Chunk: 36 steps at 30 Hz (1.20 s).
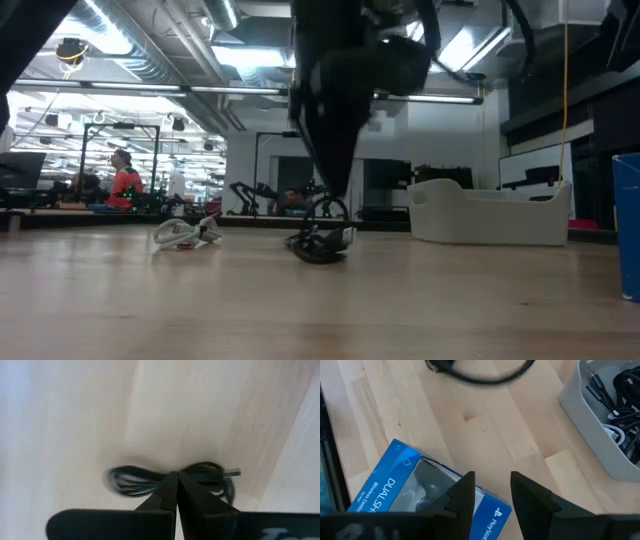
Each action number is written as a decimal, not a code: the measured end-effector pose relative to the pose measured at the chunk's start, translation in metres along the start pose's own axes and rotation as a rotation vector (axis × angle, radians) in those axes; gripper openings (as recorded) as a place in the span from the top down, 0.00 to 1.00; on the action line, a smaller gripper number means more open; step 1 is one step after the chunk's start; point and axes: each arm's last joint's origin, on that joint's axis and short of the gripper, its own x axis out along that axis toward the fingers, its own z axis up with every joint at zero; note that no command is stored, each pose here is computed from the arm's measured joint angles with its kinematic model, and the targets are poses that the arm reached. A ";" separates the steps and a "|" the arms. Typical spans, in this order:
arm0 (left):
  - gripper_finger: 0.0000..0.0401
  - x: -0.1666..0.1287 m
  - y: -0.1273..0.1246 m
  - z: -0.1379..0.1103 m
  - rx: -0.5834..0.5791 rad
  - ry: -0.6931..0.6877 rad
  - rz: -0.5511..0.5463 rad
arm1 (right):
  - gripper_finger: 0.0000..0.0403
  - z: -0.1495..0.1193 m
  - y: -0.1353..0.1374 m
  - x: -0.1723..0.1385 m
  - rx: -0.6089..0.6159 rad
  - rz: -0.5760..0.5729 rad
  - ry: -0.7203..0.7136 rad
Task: Pick and place USB-C Cables
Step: Put the black USB cable into the gray bin
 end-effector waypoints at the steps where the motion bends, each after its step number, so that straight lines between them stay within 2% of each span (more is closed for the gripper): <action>1: 1.00 -0.008 0.000 0.001 0.006 0.004 0.007 | 0.68 0.000 0.000 0.000 -0.001 -0.002 0.000; 6: 1.00 -0.050 -0.015 -0.006 0.069 -0.011 0.057 | 0.68 0.001 -0.001 0.000 -0.004 -0.017 -0.024; 9: 1.00 -0.059 -0.018 -0.014 0.104 0.046 0.062 | 0.68 0.001 -0.001 0.000 -0.003 -0.019 -0.030; 14: 0.99 -0.043 -0.022 -0.028 0.174 0.130 0.099 | 0.68 0.001 -0.001 0.000 -0.004 -0.020 -0.030; 17: 0.94 -0.028 -0.021 -0.034 0.159 0.198 0.061 | 0.68 0.001 -0.001 0.000 -0.003 -0.019 -0.030; 21: 0.86 -0.014 -0.018 -0.032 0.114 0.223 -0.004 | 0.68 0.001 -0.001 0.000 -0.003 -0.019 -0.031; 28: 0.76 -0.007 -0.020 -0.021 0.108 0.130 -0.080 | 0.68 0.001 -0.001 0.000 -0.002 -0.020 -0.032; 36: 0.70 -0.006 -0.023 -0.011 0.097 0.049 -0.153 | 0.68 0.001 -0.001 0.000 -0.002 -0.020 -0.032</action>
